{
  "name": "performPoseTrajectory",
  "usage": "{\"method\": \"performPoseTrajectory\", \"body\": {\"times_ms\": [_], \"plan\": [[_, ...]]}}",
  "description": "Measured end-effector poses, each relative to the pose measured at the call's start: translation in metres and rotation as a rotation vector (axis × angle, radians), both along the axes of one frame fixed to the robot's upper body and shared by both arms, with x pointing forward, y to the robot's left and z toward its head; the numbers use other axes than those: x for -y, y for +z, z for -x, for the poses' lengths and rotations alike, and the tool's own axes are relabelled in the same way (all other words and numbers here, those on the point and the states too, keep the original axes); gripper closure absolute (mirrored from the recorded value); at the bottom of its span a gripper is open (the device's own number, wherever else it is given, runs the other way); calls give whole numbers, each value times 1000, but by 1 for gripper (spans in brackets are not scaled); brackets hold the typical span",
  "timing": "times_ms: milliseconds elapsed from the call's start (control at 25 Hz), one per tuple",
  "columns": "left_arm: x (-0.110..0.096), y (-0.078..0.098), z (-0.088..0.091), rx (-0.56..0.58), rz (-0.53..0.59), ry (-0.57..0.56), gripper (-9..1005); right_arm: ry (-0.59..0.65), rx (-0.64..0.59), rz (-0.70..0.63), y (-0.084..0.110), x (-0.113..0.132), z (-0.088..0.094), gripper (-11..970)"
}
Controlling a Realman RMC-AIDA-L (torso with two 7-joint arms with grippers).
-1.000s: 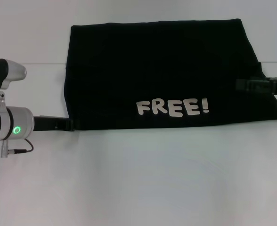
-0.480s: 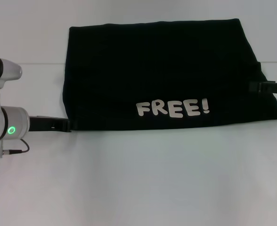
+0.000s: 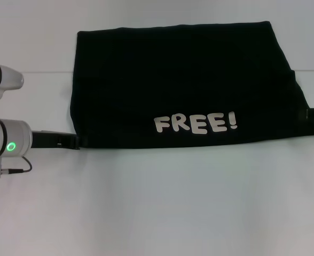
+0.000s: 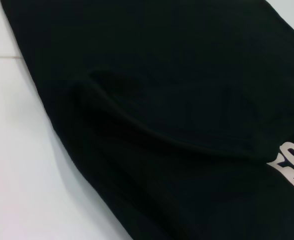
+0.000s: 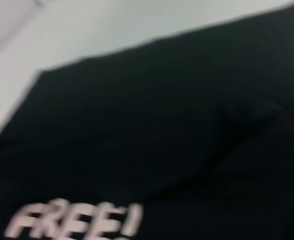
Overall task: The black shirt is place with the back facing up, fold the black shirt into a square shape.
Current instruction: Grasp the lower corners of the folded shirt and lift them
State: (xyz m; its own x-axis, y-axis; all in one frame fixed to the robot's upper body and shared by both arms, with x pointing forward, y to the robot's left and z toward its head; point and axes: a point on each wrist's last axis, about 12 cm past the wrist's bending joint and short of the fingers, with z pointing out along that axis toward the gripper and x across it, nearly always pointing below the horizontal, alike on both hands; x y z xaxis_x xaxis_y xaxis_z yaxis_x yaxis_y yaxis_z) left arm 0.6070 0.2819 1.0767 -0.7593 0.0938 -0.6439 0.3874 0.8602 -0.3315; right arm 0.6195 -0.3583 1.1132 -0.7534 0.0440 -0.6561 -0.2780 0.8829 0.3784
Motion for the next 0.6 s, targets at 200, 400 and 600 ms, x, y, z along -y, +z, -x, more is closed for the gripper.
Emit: {"method": "performPoseTrajectory", "body": {"times_ms": [200,400,600], "plan": [[3,2,-2,4,-4,-13,996,-35,-6,75,-10,-2,-3,180],[3,3,-3,6,-5,-12,995,-78,-4,91,-18,-2,-5,180],[4,3,-5,10,-7,-11,995,-98,-4,104,-24,-7,-9,181]]}}
